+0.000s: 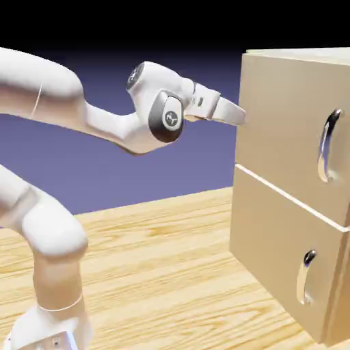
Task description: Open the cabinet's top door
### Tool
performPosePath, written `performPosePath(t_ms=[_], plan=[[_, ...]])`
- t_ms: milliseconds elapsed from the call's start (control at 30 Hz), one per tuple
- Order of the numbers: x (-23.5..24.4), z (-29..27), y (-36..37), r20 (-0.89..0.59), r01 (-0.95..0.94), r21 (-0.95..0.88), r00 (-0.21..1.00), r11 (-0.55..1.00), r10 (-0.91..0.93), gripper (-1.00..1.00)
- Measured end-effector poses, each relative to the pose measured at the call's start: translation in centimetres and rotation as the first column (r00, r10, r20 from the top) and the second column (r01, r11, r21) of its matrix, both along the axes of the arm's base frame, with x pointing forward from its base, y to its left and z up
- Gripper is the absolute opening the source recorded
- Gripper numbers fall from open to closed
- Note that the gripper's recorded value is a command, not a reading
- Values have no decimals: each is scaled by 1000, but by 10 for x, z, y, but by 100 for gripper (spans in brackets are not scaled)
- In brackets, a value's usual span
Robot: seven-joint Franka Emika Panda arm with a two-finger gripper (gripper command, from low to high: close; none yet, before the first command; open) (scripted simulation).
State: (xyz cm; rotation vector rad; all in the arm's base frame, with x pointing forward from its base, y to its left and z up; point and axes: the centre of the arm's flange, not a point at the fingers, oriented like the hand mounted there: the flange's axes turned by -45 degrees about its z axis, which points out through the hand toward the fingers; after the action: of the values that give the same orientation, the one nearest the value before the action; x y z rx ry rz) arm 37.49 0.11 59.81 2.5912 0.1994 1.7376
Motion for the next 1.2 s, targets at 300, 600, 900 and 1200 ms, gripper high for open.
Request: performPosePath(t_ms=[300, 600, 900, 1200], plan=[[-14, 36, -28, 152, -13, 13, 988, 1000, 10, 0], [-20, 47, -70, 272, -15, 36, 962, 999, 4, 0], [-13, 32, -123, 350, -9, 65, 936, 998, -14, 0], [6, -11, -178, 384, 1, 94, 922, 996, -37, 0]])
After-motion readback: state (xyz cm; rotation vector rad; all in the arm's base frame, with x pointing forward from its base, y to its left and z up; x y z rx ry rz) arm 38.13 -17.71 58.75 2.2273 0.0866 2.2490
